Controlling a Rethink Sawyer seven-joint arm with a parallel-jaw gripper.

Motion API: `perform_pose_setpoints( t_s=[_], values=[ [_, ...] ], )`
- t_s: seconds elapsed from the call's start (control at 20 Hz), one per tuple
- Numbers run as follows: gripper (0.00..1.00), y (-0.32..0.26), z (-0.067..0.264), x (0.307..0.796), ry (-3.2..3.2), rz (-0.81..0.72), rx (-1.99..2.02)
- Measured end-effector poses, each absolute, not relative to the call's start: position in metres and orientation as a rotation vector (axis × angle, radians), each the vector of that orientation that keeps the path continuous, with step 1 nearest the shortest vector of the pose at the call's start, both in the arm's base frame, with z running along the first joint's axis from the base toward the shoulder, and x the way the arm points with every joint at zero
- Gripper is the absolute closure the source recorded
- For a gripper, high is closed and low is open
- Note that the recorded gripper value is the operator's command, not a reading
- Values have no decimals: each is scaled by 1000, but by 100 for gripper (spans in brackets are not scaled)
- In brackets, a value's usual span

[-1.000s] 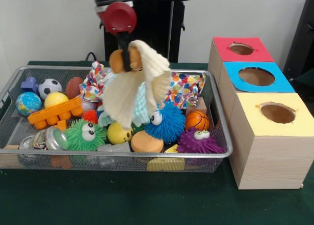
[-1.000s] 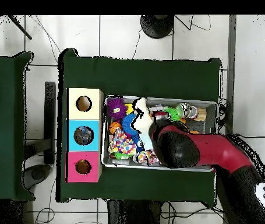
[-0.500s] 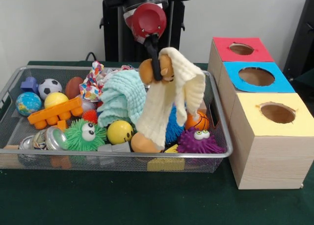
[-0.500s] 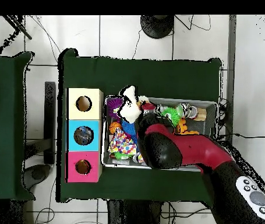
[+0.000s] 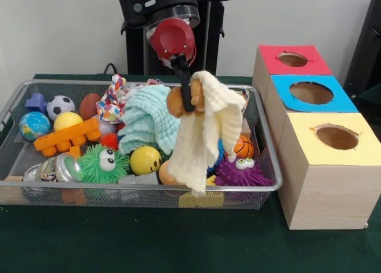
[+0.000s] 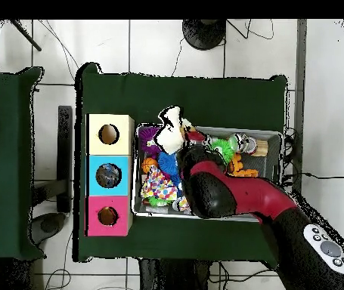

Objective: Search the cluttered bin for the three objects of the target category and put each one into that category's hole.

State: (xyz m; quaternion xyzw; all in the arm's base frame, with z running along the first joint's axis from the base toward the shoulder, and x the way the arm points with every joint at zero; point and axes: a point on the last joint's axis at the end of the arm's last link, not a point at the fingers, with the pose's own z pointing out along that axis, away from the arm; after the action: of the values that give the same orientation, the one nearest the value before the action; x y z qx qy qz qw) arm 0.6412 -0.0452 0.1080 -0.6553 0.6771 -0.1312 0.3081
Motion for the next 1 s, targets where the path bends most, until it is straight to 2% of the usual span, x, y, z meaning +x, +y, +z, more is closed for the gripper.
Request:
perform_pose_setpoints(
  t_s=[0.3,1.0],
  values=[
    [100,-62,89,632,1845,-298,-1686],
    [100,-80,72,614,1854,-311,-1722]
  ],
)
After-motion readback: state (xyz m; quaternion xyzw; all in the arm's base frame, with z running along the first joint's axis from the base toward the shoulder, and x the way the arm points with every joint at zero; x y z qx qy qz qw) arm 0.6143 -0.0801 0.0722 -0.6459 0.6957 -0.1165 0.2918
